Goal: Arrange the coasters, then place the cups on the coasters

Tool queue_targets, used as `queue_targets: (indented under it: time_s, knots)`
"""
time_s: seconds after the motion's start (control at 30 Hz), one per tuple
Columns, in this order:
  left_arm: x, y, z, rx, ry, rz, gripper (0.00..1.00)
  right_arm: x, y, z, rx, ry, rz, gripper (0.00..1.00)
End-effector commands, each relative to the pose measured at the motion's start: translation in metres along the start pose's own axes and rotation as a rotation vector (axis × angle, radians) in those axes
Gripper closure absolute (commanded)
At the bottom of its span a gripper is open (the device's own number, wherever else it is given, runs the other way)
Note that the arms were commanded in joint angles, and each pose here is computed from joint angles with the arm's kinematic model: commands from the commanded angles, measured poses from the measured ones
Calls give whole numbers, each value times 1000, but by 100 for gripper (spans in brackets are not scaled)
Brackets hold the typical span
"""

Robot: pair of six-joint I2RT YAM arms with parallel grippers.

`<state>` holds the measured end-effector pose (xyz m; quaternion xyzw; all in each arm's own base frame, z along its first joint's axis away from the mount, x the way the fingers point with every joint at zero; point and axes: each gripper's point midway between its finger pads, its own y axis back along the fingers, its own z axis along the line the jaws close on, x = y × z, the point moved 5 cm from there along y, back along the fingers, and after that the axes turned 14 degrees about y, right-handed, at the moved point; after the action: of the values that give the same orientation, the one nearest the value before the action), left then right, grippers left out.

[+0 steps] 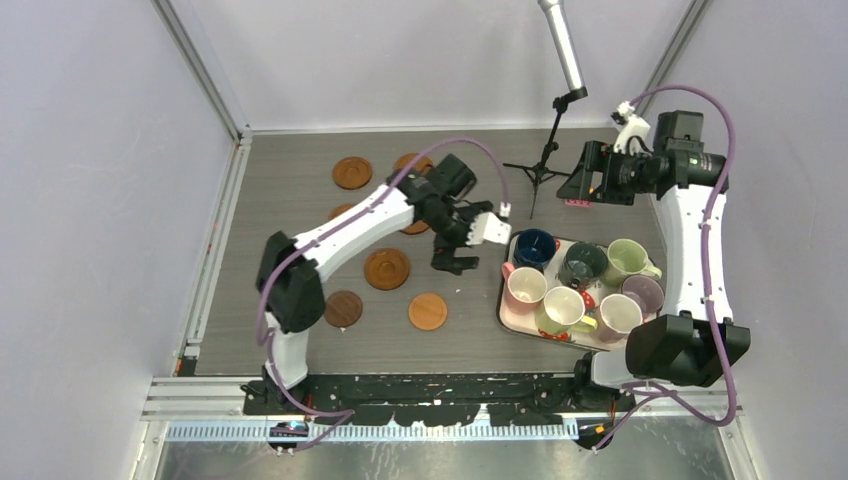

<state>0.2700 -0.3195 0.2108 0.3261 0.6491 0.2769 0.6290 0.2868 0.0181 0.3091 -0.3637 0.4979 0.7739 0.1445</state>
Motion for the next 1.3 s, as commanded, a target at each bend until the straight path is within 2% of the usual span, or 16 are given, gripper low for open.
queue_targets:
  time_s: [0.0, 0.33, 0.7, 0.73, 0.93, 1.1, 1.27]
  knots:
    - [-20, -34, 1, 69, -161, 26, 8, -11, 18, -1, -31, -30, -126, 15]
    - [-37, -101, 1, 119, -335, 25, 14, -4, 33, -32, -89, -187, -224, 15]
    - [-43, -134, 9, 101, -342, 13, 16, -3, 32, -32, -110, -201, -236, 15]
    - [-44, -136, 7, 112, -339, 9, 18, -2, 32, -33, -108, -203, -235, 15]
    - [-55, -130, -17, 144, -310, -18, 44, -3, 31, -32, -110, -208, -240, 15]
    - [-52, -129, -23, 121, -275, -7, 54, -4, 32, -30, -111, -217, -250, 15]
    - [-51, -130, -26, 119, -179, -3, 62, -2, 32, -30, -110, -219, -248, 15]
